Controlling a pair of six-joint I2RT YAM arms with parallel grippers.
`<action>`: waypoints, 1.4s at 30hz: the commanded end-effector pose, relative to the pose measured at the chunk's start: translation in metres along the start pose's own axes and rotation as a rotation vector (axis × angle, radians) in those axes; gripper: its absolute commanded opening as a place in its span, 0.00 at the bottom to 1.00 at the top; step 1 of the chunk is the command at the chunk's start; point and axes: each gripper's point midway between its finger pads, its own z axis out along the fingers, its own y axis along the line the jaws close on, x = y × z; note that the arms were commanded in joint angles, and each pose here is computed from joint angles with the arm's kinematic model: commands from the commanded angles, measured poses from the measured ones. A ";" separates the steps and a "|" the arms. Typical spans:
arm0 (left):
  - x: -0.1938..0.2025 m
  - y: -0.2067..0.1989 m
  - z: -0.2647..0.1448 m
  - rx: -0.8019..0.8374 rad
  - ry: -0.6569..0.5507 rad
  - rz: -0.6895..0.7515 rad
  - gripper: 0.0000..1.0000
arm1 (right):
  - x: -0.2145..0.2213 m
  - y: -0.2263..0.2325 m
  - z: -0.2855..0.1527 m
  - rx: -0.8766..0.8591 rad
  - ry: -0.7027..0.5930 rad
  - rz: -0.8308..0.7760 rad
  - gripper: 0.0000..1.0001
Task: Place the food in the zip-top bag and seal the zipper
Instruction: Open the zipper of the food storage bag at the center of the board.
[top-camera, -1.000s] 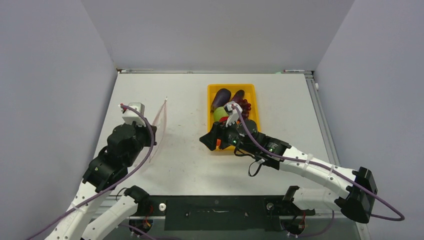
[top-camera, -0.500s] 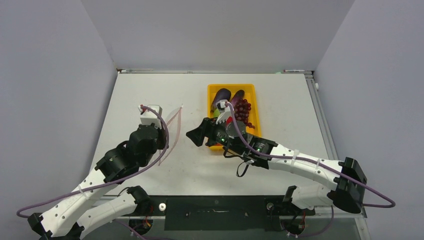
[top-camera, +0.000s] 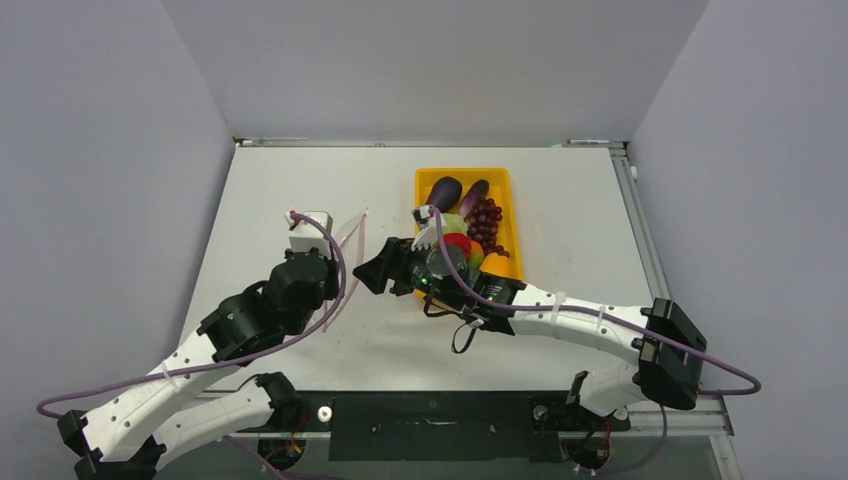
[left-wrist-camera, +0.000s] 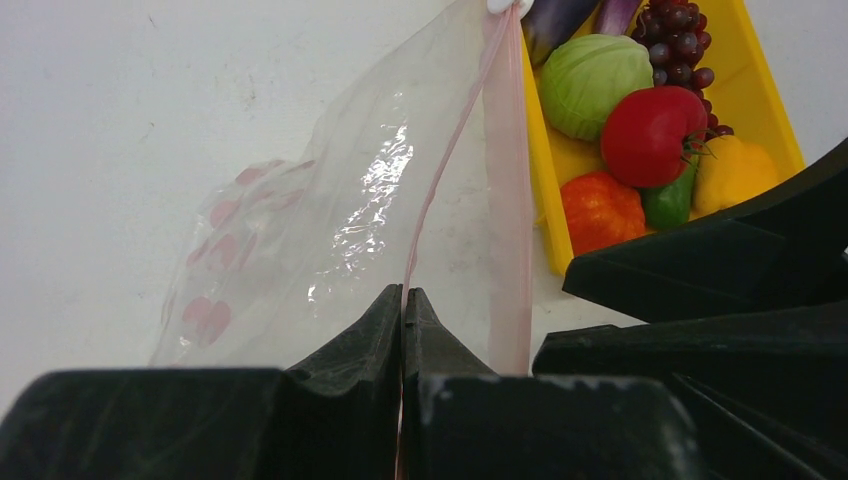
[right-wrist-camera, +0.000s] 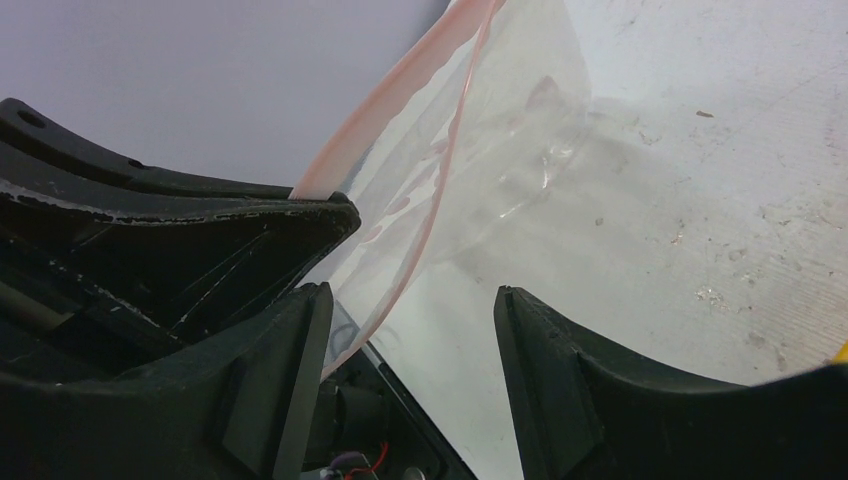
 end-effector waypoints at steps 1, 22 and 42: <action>-0.027 -0.008 -0.007 0.012 -0.070 -0.055 0.00 | -0.025 0.033 0.007 -0.090 -0.082 0.056 0.61; -0.030 -0.014 -0.012 0.030 -0.064 -0.046 0.00 | -0.011 0.037 0.027 -0.112 -0.047 0.078 0.05; -0.026 -0.014 -0.024 0.031 0.071 0.062 0.23 | -0.011 0.050 0.008 -0.004 -0.079 -0.127 0.05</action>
